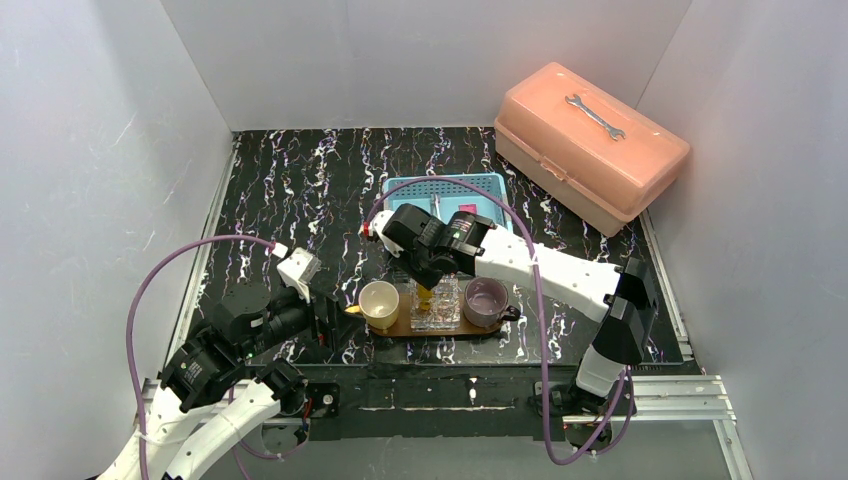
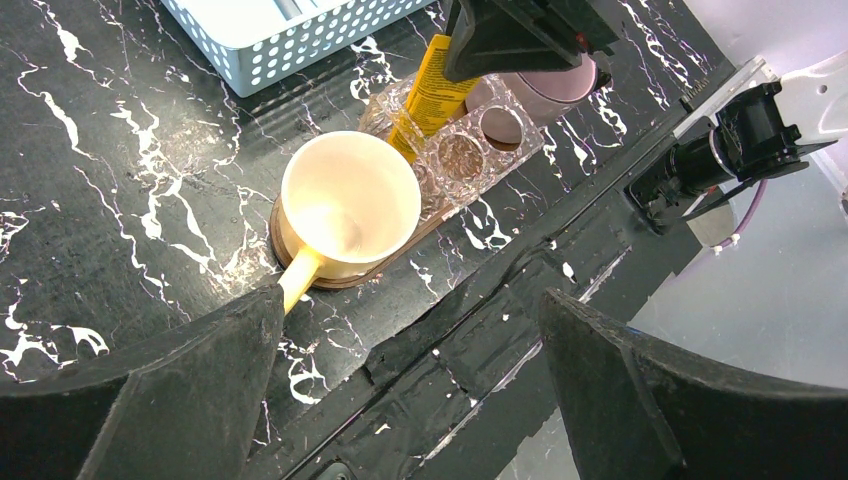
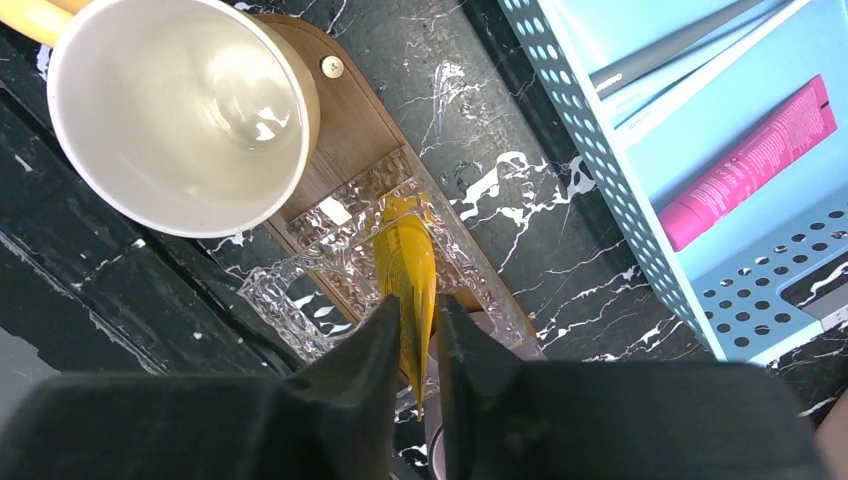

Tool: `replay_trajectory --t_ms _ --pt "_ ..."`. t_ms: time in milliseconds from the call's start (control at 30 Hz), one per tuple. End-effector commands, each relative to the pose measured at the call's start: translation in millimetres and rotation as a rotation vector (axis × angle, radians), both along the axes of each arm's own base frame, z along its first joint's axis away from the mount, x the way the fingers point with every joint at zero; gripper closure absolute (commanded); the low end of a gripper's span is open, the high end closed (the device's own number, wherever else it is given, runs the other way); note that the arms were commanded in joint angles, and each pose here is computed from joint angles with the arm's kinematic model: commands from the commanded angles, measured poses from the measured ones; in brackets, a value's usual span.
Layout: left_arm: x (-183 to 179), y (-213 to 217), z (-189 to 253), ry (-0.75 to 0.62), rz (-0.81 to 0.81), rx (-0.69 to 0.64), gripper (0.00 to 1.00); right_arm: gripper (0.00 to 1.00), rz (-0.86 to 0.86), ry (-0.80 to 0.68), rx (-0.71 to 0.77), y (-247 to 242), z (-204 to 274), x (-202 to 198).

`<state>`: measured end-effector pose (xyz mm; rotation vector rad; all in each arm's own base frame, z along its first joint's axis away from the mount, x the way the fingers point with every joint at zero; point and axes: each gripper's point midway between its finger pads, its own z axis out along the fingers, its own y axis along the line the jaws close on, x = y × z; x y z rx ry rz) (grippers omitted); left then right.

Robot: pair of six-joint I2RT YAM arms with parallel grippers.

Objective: Prepare toiletry sets of a toothbrush and toothpaste on the tray

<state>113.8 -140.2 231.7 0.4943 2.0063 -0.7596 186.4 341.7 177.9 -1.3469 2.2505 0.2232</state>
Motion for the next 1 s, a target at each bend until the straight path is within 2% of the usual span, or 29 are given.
replay_trajectory --t_ms 0,100,300,633,800,967 --pt "3.1 1.0 -3.8 0.001 0.006 0.023 0.02 0.66 -0.007 -0.05 0.043 3.6 16.7 8.1" --pt "3.3 1.0 -4.0 0.002 0.007 0.024 0.02 0.58 -0.016 -0.076 0.066 4.9 31.1 11.9" --pt "3.6 -0.3 -5.3 0.01 0.002 0.029 0.02 0.5 -0.044 -0.14 0.114 6.7 62.4 22.3" --pt "5.3 0.0 -7.6 0.018 0.011 0.036 0.02 0.47 -0.169 -0.22 0.238 3.5 98.5 66.0" --pt "6.2 -0.1 -8.8 0.023 0.014 0.041 0.02 0.47 -0.264 -0.23 0.279 -6.8 101.8 100.6" --pt "7.2 0.1 -10.2 0.026 0.018 0.046 0.02 0.44 -0.364 -0.251 0.252 -26.5 91.2 138.4"
